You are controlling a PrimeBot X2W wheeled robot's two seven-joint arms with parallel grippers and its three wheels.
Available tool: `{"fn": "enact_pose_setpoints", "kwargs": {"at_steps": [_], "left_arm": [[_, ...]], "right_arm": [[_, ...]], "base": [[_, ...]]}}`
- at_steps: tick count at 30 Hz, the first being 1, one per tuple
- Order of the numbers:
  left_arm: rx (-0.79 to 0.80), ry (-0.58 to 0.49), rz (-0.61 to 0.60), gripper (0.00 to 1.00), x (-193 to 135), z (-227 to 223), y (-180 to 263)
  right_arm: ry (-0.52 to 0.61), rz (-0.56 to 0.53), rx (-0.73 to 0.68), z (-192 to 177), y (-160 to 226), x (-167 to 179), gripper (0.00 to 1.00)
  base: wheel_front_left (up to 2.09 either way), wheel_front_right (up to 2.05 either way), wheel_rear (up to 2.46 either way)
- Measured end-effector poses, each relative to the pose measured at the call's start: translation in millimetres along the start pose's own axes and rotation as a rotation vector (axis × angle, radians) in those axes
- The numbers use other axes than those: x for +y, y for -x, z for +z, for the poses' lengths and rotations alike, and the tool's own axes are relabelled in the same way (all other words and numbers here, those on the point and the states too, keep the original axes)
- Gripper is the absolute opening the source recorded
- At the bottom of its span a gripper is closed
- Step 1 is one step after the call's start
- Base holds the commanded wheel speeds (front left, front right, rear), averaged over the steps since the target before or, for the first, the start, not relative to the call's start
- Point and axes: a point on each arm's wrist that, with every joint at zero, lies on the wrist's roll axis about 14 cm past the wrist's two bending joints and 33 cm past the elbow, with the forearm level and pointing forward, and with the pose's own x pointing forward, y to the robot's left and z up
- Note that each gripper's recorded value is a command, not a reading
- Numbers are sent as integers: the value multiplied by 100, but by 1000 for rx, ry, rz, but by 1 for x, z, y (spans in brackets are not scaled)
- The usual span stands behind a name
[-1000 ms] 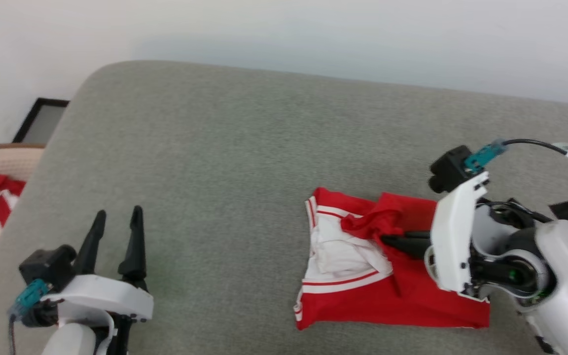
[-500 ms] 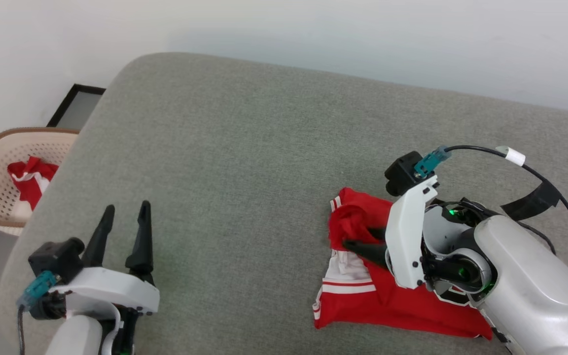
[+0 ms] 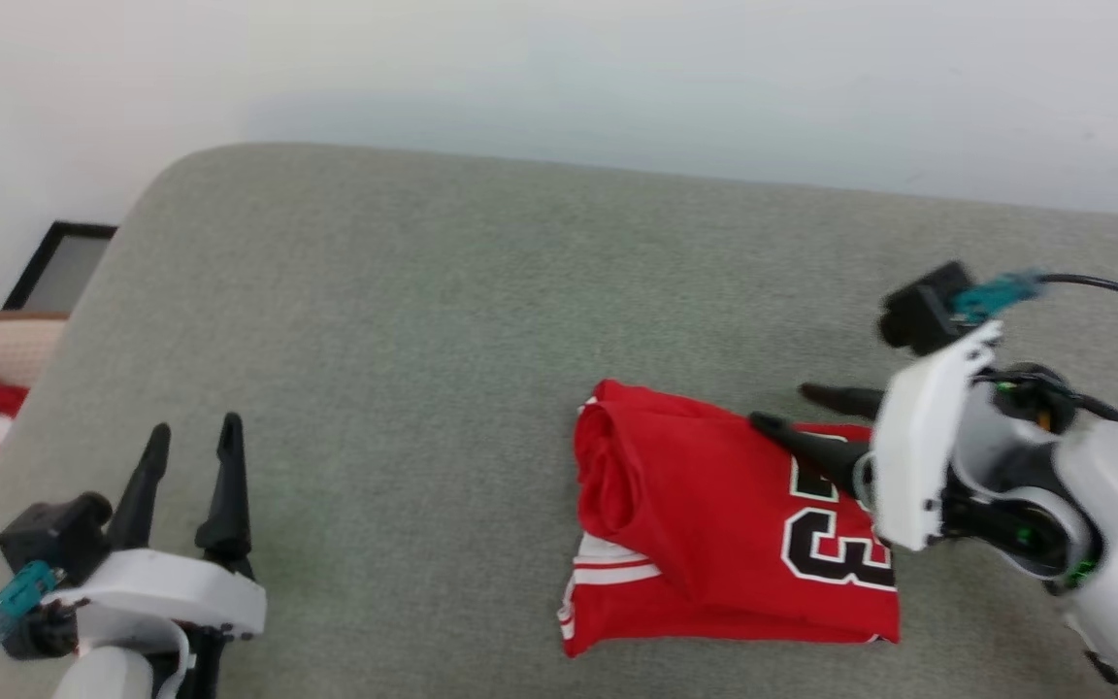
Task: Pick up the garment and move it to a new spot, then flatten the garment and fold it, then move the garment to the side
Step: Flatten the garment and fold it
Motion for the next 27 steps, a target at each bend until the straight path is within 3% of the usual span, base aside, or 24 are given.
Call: {"fn": "enact_pose_setpoints", "kwargs": {"at_steps": [11, 20, 27], "left_arm": [[9, -26, -76, 100, -20, -4, -5], [23, -38, -132, 100, -34, -8, -1], [29, -43, -160, 100, -40, -9, 6]], "right_arm": [[-4, -286, -330, 2, 89, -66, 100], [57, -535, -548, -19, 164, -100, 100], [52, -692, -634, -52, 203, -115, 100]], "base": [[0, 0, 0], [0, 0, 0], [0, 0, 0]]}}
